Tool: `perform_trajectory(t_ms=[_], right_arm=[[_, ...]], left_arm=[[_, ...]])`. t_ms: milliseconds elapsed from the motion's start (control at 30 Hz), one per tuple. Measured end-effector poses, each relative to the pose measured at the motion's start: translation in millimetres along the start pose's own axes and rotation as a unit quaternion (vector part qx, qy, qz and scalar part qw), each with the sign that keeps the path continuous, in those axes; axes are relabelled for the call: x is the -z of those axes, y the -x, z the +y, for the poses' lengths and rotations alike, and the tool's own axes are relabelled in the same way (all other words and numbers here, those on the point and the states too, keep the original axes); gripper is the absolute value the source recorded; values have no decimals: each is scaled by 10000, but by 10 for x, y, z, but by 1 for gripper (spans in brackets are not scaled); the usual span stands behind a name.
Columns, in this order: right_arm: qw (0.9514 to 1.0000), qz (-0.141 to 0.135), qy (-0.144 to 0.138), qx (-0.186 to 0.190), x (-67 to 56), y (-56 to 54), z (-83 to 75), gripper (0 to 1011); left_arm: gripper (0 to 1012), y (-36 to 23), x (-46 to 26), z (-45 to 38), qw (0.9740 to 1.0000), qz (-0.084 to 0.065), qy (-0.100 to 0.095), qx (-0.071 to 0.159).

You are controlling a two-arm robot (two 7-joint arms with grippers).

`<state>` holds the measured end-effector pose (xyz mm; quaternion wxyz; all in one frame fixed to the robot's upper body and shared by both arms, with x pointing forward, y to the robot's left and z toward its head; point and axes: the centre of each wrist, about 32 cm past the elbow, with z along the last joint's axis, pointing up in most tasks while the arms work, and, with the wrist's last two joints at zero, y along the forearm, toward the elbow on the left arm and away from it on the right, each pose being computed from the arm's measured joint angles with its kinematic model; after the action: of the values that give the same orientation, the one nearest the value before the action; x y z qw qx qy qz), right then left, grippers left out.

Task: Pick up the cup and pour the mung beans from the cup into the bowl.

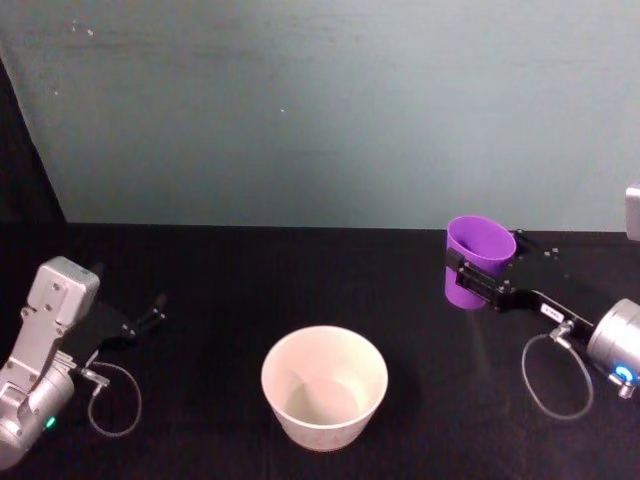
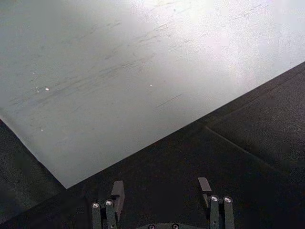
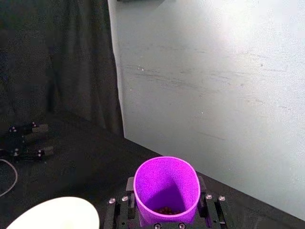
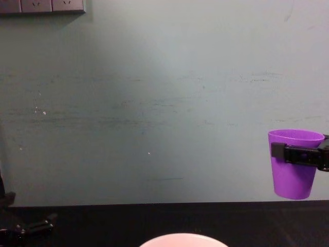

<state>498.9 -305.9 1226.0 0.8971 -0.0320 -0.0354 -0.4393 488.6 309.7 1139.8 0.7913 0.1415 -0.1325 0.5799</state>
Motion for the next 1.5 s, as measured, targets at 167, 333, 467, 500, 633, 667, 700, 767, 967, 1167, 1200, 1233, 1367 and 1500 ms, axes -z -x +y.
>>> perform_trajectory(t_ms=[167,333,467,500,633,667,700,767,967,1167,1200,1233,1367,1500], right_arm=[[10000,-58,19,10,-48,-20,1,718],[9999,-137,75,-23,-74,-23,19,718],[9994,-295,150,-32,-105,-10,44,718],[9994,-319,155,-39,-114,-5,50,719],[9989,-424,165,-109,-165,32,89,718],[9989,-432,168,-121,-170,38,96,718],[9988,-439,172,-133,-173,45,102,718],[9986,-462,195,-167,-176,63,120,718],[9980,-529,269,-235,-169,90,149,718],[9946,-855,475,-353,-173,140,180,718],[9936,-925,521,-394,-174,147,189,718],[9931,-960,543,-407,-174,148,194,718],[9882,-1273,726,-452,-181,166,219,718],[9833,-1540,854,-457,-197,186,235,718]], left_arm=[[1003,0,0,0,10000,0,0,0],[1003,0,0,0,10000,0,0,0],[1003,0,0,0,10000,0,0,0],[1004,0,0,0,10000,0,0,0],[1003,0,0,0,10000,0,0,0],[1003,0,0,0,10000,0,0,0],[1004,0,0,0,10000,0,0,0],[1004,0,0,0,10000,0,0,0],[1004,0,0,0,10000,0,0,0],[1003,0,0,0,10000,0,0,0],[1003,0,0,0,10000,0,0,0],[1003,0,0,0,10000,0,0,0],[1003,0,0,0,10000,0,0,0],[1003,0,0,0,10000,0,0,0]])
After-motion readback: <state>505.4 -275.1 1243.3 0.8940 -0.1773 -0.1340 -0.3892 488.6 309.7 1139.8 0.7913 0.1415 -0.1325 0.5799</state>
